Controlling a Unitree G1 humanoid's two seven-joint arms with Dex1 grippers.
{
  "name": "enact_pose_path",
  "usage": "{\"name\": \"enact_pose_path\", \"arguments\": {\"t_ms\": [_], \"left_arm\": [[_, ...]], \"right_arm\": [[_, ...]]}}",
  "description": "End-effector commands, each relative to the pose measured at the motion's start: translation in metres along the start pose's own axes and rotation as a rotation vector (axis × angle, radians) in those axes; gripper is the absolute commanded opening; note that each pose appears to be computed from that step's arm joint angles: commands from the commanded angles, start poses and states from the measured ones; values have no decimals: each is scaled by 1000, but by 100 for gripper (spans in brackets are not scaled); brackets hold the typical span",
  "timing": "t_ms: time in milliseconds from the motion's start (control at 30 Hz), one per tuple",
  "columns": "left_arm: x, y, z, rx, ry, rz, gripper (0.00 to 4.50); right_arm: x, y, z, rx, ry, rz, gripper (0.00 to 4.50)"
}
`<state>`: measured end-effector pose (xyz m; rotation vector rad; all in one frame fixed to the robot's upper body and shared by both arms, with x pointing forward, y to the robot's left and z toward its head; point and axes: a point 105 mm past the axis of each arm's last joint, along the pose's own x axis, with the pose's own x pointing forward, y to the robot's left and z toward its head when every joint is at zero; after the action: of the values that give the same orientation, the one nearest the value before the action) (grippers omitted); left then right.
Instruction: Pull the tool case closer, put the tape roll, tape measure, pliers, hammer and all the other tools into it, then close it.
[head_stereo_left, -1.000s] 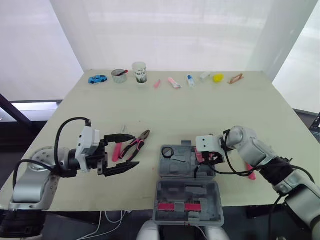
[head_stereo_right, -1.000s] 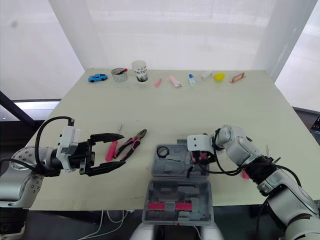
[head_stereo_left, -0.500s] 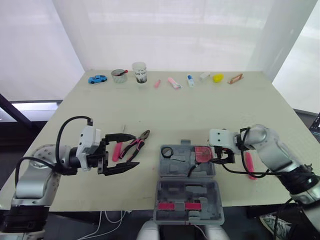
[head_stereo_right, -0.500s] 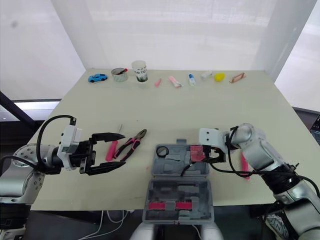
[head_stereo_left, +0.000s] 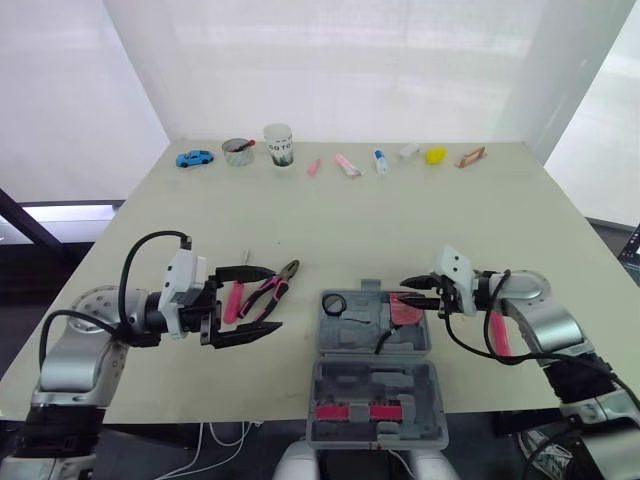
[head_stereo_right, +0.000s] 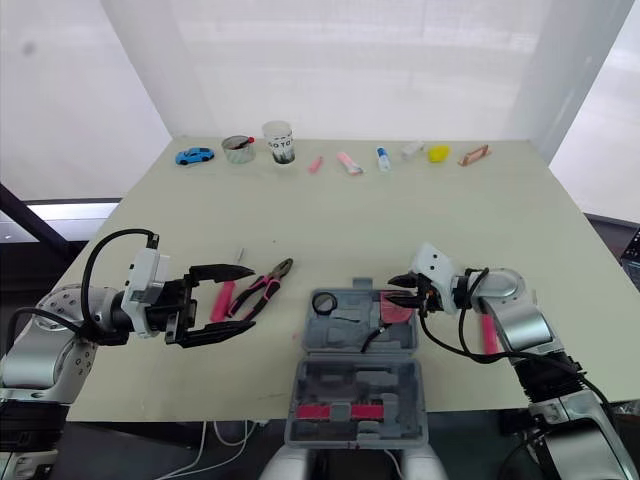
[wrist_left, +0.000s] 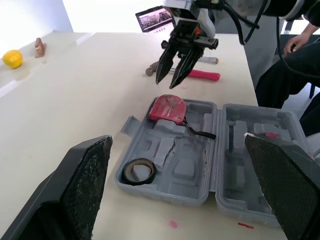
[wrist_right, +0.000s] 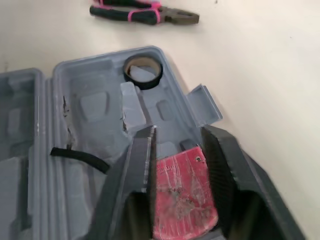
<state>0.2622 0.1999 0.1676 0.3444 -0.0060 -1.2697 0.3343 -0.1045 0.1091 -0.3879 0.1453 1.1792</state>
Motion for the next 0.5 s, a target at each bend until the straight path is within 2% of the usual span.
{"name": "enact_pose_path", "arguments": {"t_ms": [33,233,500], "left_arm": [[-1,2,6,32,-12,5,450],[-1,2,7,29,-18,9,450],[-1,3,9,32,-19,10,450]], "right_arm": [[-6,-6,11,-44,-111,-26,146],[-1,-4,-13,24,-184,-48,146],[9,6,-64,75,-93,-42,146]]}}
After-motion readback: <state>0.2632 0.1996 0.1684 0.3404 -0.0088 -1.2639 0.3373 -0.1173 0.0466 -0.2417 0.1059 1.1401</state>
